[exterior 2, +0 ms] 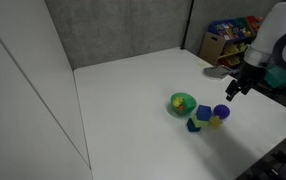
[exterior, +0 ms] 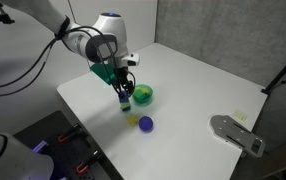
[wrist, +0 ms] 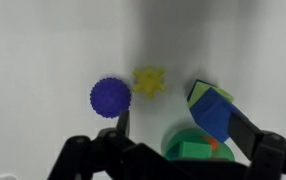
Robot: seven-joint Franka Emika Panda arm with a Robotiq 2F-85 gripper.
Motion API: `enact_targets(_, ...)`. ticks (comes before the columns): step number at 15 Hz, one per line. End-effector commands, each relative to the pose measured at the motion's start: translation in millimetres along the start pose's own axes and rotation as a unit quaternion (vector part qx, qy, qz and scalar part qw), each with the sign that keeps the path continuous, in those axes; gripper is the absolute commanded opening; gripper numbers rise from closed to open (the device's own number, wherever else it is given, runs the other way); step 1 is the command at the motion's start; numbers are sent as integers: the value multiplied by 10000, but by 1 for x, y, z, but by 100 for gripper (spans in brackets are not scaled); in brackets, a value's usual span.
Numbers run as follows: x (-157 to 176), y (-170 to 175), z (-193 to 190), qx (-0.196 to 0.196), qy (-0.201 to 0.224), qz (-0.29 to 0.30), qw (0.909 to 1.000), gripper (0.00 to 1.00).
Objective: Pick up the yellow toy from the table and put it in the green bowl
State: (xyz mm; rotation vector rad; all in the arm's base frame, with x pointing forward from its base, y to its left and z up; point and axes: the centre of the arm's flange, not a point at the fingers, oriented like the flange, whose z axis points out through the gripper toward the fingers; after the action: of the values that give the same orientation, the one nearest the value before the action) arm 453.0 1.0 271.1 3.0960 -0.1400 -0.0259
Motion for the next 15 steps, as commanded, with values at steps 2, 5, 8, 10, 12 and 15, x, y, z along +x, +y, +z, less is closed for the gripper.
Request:
enact_targets(2,-1,30,46,-90,-17,539,9985,100)
enact_targets(5,-4,43,75,-319,-62,872,9957,100)
enact_targets(8,-5,51,86,-542,-73,1069,9928,100)
enact_targets(10,-3,50,68,-534,-45,1225,9910,100)
enact_targets(12,-6,54,81,-475,-103,1104,9927,100)
enact_targets(15,-3,51,75,-469,-42,1131,9925,100)
